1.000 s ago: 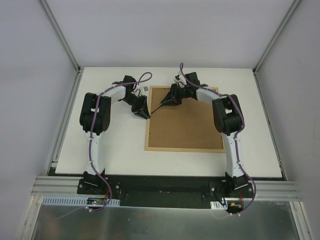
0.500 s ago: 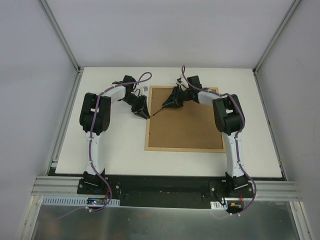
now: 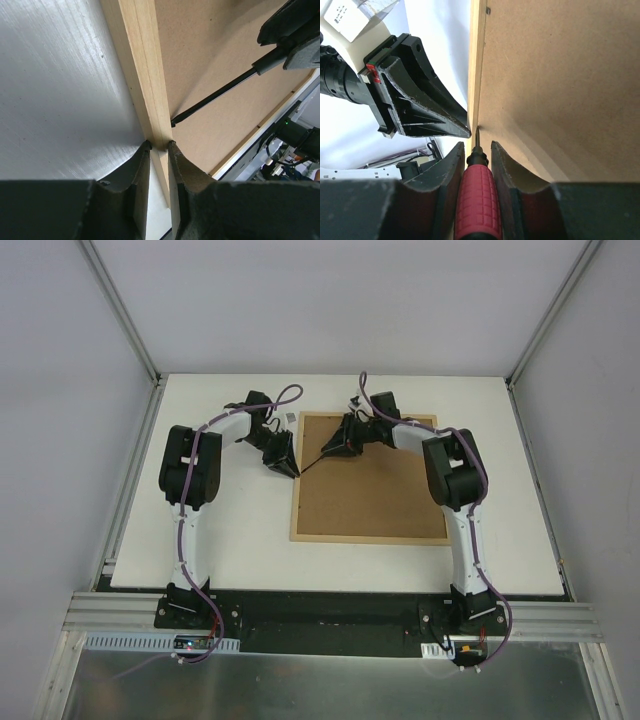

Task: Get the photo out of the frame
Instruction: Release the photo frame item from the photo frame.

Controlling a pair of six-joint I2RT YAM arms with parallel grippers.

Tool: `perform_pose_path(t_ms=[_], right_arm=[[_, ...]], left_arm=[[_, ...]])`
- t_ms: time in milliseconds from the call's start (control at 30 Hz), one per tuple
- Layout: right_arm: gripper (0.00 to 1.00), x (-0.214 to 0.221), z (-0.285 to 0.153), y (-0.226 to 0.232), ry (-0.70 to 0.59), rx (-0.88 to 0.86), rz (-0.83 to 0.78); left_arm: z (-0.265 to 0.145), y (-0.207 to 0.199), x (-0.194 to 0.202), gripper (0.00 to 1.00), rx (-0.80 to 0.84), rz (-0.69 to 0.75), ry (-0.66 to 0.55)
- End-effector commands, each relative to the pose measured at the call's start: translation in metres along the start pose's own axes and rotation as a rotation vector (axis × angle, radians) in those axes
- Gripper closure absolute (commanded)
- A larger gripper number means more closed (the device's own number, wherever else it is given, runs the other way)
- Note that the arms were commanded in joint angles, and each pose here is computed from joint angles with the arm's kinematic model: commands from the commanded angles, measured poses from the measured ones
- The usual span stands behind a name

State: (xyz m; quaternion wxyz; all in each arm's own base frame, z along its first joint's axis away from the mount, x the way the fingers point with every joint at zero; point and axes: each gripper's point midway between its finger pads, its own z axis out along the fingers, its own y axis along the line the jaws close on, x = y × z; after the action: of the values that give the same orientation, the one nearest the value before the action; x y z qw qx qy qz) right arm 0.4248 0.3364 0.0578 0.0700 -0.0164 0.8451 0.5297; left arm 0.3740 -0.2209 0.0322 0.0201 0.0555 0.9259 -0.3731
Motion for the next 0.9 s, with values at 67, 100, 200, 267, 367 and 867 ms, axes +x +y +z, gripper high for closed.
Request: perform_pose_path(t_ms=[67, 100, 200, 267, 367, 867], right_arm=[[1.0, 0.026, 0.004, 0.018, 0.0, 0.137, -0.035], [1.0, 0.032, 0.004, 0.023, 0.003, 0.184, -0.04], [1.0, 0.041, 0.0, 0.046, -0.029, 0.333, -0.11], [1.0, 0.049, -0.002, 0.067, -0.034, 0.413, -0.165], [0.99, 0.064, 0.003, 0.095, -0.025, 0.464, -0.231], [1.0, -0.048, -0.09, 0.075, -0.189, 0.173, -0.117]], left_arm=[[0.008, 0.006, 0.011, 0.85, -0.101, 0.002, 0.01], [0.007, 0.007, 0.011, 0.85, -0.115, 0.002, 0.008], [0.008, 0.009, 0.012, 0.85, -0.144, 0.004, 0.005], [0.011, 0.008, 0.015, 0.85, -0.153, 0.008, 0.011], [0.013, 0.004, 0.017, 0.86, -0.159, 0.025, 0.015], [-0.027, -0.013, -0.029, 0.57, -0.085, 0.091, -0.122]])
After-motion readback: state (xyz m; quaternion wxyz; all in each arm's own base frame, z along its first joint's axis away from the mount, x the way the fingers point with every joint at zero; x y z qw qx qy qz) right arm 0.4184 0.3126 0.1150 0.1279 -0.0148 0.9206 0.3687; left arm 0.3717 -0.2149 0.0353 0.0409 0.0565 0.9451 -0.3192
